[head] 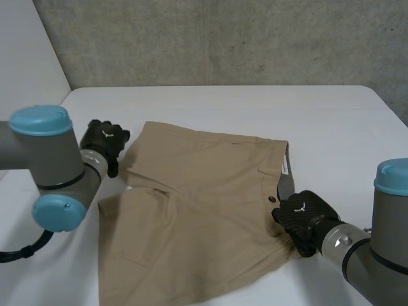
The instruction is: Fold the shorts.
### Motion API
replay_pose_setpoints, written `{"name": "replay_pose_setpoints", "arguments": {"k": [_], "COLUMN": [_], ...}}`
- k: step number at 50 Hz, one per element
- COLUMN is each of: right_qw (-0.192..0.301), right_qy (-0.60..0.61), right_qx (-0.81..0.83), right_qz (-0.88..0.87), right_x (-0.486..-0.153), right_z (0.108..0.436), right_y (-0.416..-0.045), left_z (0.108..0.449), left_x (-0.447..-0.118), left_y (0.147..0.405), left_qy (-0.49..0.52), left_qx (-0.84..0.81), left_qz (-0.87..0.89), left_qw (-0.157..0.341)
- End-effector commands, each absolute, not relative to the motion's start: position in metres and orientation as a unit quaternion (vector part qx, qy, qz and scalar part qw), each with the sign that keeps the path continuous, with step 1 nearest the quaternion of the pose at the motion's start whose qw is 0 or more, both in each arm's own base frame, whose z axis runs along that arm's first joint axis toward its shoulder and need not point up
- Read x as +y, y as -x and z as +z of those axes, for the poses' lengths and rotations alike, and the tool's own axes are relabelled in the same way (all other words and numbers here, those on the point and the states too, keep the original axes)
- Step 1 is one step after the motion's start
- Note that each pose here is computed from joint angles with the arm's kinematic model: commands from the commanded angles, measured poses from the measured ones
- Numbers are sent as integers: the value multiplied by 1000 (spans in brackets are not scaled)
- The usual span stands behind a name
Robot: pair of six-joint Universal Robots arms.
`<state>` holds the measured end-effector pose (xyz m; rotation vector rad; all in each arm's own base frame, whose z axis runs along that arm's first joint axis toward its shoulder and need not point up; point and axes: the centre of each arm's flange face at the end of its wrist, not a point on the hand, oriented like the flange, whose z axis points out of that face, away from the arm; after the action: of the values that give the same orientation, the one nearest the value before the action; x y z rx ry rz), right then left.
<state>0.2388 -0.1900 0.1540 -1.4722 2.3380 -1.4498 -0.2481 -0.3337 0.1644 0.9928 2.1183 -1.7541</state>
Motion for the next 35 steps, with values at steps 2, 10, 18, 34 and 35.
{"name": "replay_pose_setpoints", "arguments": {"k": [2,10,18,34,35], "right_qw": [44,85,92,78,77], "right_qy": [432,375,353,328,326], "right_qx": [756,767,780,788,789], "right_qz": [-491,-515,-508,-515,-516], "right_x": [-202,-224,-242,-258,-258], "right_z": [168,180,171,165,165], "right_y": [-247,-257,-262,-251,-250], "left_z": [226,230,206,174,171], "left_x": [-291,-219,-157,-119,-119], "left_y": [236,228,226,228,229], "left_qy": [-250,-219,-255,-300,-299], "left_qx": [722,784,817,836,838], "left_qz": [-644,-580,-514,-455,-451], "left_qw": [41,-33,-58,-68,-69]}}
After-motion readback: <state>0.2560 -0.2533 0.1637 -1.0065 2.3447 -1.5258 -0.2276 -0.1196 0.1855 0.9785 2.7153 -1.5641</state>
